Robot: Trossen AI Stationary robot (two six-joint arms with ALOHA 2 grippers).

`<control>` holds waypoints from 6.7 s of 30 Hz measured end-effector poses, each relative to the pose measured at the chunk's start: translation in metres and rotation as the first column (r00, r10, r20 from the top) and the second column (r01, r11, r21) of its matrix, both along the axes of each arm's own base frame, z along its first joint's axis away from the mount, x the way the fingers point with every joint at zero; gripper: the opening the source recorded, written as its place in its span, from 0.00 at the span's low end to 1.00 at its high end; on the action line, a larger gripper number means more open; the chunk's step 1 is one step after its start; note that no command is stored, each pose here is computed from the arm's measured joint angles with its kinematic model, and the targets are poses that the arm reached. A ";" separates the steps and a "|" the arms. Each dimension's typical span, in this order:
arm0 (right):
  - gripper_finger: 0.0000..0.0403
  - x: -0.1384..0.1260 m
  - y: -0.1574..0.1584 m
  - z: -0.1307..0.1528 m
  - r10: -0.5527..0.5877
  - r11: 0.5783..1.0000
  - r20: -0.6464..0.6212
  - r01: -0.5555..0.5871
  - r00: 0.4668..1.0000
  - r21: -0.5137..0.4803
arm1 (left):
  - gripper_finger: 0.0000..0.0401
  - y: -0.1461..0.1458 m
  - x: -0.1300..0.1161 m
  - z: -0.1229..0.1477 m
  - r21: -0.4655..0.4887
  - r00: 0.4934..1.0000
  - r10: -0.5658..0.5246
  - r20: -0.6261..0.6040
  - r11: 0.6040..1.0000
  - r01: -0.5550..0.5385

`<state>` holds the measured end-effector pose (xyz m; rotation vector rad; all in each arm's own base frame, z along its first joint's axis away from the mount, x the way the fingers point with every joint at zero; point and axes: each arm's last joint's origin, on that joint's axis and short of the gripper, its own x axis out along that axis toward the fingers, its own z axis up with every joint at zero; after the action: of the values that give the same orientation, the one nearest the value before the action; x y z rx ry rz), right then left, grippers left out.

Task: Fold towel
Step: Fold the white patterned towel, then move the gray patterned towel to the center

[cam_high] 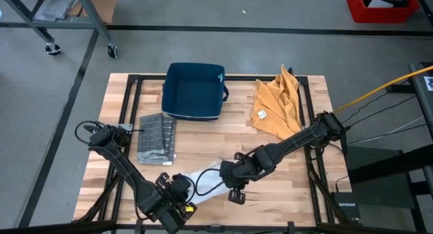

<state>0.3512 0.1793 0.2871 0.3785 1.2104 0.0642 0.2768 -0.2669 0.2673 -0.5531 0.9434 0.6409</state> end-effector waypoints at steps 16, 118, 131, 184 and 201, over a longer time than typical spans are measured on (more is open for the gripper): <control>0.00 0.030 -0.056 -0.017 0.041 0.992 0.002 -0.040 0.999 -0.121 | 0.01 0.020 -0.007 -0.034 0.104 0.990 0.101 -0.094 0.990 -0.091; 0.34 0.094 -0.057 -0.130 0.202 0.965 0.018 -0.196 0.979 -0.176 | 0.00 0.041 -0.014 -0.119 0.210 0.920 0.186 -0.344 0.971 -0.118; 0.31 0.097 -0.054 -0.130 0.202 0.965 0.012 -0.196 0.979 -0.176 | 0.04 0.041 -0.011 -0.122 0.215 0.934 0.089 -0.345 0.977 -0.014; 0.05 0.047 -0.062 0.027 0.162 0.922 -0.057 -0.172 0.985 -0.346 | 0.24 0.045 -0.067 0.098 0.182 0.924 -0.383 -0.028 0.907 0.381; 0.05 0.055 -0.064 0.038 0.125 0.898 0.095 -0.071 0.988 -0.435 | 0.24 0.083 -0.076 0.124 0.455 0.894 -0.444 -0.061 0.784 0.421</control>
<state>0.4064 0.1150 0.3247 -0.0759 1.0862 -0.0931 0.2008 -0.1841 0.3917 0.0808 0.7967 0.4041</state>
